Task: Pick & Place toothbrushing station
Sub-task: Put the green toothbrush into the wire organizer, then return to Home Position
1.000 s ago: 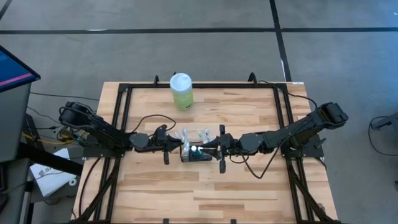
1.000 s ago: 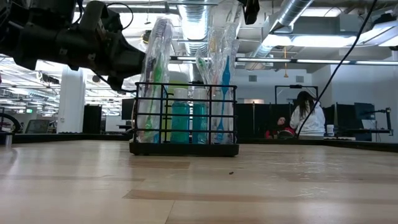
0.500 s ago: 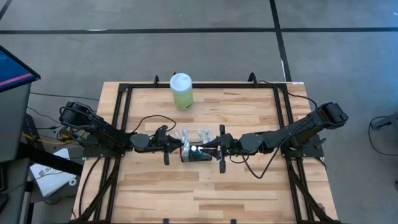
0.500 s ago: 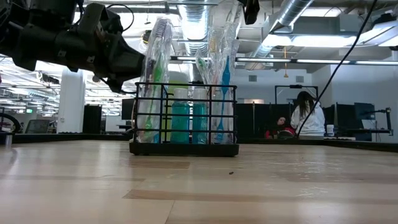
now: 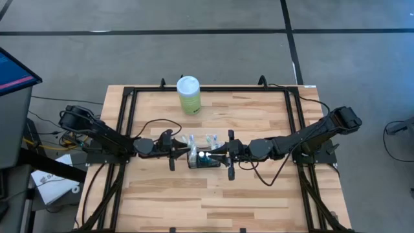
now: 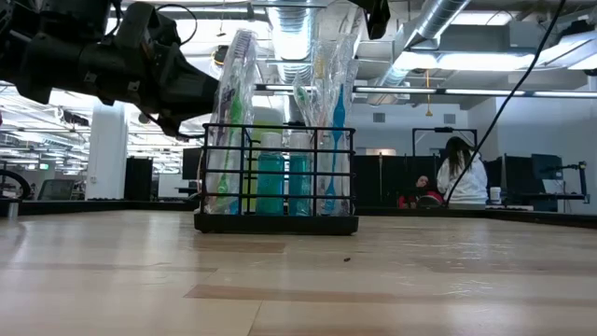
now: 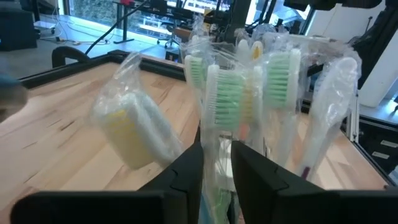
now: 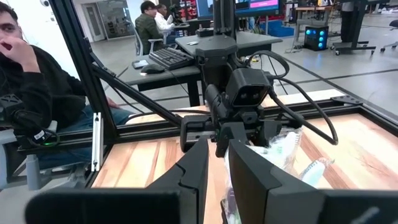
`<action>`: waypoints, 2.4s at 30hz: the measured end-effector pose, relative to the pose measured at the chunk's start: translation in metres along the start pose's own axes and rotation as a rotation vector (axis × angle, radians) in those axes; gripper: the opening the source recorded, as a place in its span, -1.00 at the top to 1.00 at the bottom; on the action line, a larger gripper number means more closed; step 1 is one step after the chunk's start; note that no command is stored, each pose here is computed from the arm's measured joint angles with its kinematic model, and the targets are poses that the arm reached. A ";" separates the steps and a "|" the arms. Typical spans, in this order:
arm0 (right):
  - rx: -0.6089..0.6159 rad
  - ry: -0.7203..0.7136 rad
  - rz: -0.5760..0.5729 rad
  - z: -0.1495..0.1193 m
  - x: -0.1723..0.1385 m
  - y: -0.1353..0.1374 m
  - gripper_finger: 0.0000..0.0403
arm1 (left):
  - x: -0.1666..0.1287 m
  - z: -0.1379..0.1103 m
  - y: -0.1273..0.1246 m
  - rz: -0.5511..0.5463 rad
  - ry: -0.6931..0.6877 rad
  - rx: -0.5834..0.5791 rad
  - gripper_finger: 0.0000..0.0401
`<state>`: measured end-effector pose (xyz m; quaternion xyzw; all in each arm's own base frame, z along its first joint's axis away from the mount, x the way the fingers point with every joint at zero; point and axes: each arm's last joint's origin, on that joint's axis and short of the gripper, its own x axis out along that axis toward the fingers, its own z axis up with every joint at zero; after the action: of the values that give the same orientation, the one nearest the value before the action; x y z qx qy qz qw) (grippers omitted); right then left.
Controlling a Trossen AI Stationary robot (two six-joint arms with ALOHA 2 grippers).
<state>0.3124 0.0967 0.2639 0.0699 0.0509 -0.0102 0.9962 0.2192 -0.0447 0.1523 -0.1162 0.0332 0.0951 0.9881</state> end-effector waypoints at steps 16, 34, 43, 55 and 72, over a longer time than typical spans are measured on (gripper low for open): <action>-0.025 -0.004 -0.010 0.001 0.001 -0.003 0.72 | -0.039 0.003 0.009 -0.077 -0.049 -0.055 0.62; -0.128 0.061 -0.064 0.035 -0.038 -0.025 0.72 | -0.070 0.031 0.027 -0.051 -0.285 -0.011 0.62; -0.132 0.066 -0.168 0.033 -0.070 -0.061 0.72 | -0.072 0.039 0.039 -0.060 -0.320 0.004 0.62; -0.129 0.010 -0.315 0.017 -0.111 -0.104 0.72 | -0.083 0.037 0.051 -0.012 -0.232 -0.032 0.62; -0.080 -0.053 -0.345 -0.025 -0.146 -0.131 0.72 | -0.100 0.031 0.058 0.037 -0.171 -0.014 0.62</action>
<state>0.1615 -0.0278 0.2363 0.0199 0.0363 -0.1809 0.9826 0.1117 0.0003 0.1786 -0.1141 -0.0500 0.1230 0.9845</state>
